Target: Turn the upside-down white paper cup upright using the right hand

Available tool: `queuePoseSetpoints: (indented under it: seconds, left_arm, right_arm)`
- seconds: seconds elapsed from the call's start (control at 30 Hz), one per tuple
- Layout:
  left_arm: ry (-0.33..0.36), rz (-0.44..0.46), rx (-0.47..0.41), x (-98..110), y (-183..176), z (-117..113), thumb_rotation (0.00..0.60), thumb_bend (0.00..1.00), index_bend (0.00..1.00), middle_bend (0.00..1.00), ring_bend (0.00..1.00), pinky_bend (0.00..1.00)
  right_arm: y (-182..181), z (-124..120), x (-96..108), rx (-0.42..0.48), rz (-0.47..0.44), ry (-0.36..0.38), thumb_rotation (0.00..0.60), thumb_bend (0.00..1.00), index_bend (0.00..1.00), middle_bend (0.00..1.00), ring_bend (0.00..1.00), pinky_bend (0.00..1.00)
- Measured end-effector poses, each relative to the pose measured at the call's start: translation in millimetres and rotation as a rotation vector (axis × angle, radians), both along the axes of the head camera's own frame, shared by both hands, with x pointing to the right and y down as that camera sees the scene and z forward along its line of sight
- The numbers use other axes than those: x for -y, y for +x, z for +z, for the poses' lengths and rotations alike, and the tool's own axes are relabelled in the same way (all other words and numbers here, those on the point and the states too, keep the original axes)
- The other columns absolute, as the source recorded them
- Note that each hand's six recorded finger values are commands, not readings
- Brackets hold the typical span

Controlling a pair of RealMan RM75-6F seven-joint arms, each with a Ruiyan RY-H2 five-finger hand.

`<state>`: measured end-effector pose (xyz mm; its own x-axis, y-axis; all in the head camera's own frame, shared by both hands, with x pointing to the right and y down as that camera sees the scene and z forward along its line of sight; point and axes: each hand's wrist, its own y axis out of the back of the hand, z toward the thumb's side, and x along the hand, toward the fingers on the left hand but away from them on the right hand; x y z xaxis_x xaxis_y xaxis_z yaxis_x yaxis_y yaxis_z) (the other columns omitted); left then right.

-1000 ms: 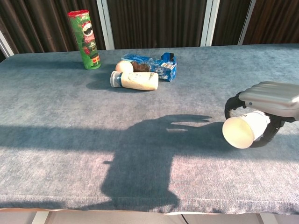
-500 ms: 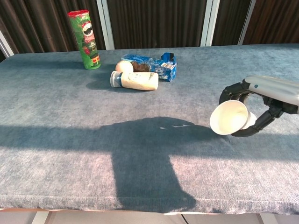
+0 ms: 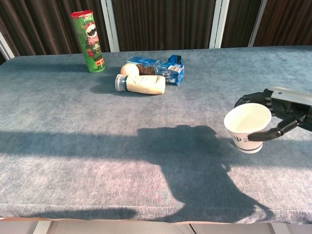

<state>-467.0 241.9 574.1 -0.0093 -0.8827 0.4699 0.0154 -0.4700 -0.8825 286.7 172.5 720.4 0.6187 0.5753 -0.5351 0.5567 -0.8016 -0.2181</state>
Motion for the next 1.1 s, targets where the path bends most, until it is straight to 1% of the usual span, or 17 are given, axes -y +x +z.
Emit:
queuePoseSetpoints:
  seconds: [0.07,0.17,0.3,0.37,0.43,0.5,0.63,0.7,0.83,0.93,1.03,1.1]
  left_arm:
    - [0.001,-0.001,-0.001,0,0,0,0.600,0.38,0.41,0.51,0.46,0.47]
    - [0.003,-0.002,-0.003,0,0,-1,0.600,0.38,0.41,0.51,0.46,0.47]
    - [0.003,-0.002,-0.004,0,0,-1,0.600,0.38,0.41,0.51,0.46,0.47]
    - [0.003,-0.002,-0.003,0,0,-1,0.600,0.38,0.41,0.51,0.46,0.47]
    - [0.002,-0.003,-0.003,0,0,-1,0.600,0.38,0.41,0.51,0.46,0.47]
    - [0.002,-0.003,-0.003,0,0,-1,0.600,0.38,0.41,0.51,0.46,0.47]
    - [0.001,-0.003,-0.003,0,0,0,0.600,0.38,0.41,0.51,0.46,0.47]
    - [0.000,-0.003,-0.003,0,0,0,0.600,0.38,0.41,0.51,0.46,0.47]
    - [-0.002,-0.007,0.000,0,-1,0,0.600,0.38,0.41,0.51,0.46,0.47]
    - [-0.003,-0.009,0.000,0,-2,-1,0.600,0.38,0.41,0.51,0.46,0.47]
    - [-0.001,-0.010,0.000,0,-2,-3,0.600,0.38,0.41,0.51,0.46,0.47]
    - [0.000,-0.008,0.000,-1,-1,-3,0.600,0.38,0.41,0.51,0.46,0.47]
  right_arm:
    - [0,2,-4,-0.013,-0.045,0.003,0.600,0.40,0.51,0.39,0.20,0.31]
    - [1,3,-7,-0.041,-0.096,0.022,0.600,0.40,0.45,0.31,0.12,0.22]
    - [6,1,-6,-0.081,-0.145,0.053,0.600,0.40,0.38,0.23,0.03,0.13]
    - [8,-1,-5,-0.095,-0.158,0.067,0.600,0.40,0.36,0.19,0.01,0.09]
    - [10,-3,-5,-0.105,-0.167,0.080,0.600,0.40,0.32,0.15,0.00,0.05]
    - [12,-6,-4,-0.117,-0.179,0.094,0.600,0.40,0.25,0.10,0.00,0.01]
    - [16,-13,-2,-0.140,-0.206,0.129,0.600,0.40,0.14,0.02,0.00,0.00]
    - [17,-20,-1,-0.151,-0.224,0.163,0.600,0.40,0.10,0.00,0.00,0.00]
    - [18,-37,0,-0.176,-0.267,0.249,0.600,0.40,0.08,0.00,0.00,0.00]
    - [19,-52,1,-0.217,-0.297,0.338,0.600,0.40,0.06,0.00,0.00,0.00]
    - [20,-67,1,-0.285,-0.314,0.449,0.600,0.39,0.05,0.00,0.00,0.00]
    - [21,-80,0,-0.349,-0.314,0.534,0.600,0.38,0.05,0.00,0.00,0.01]
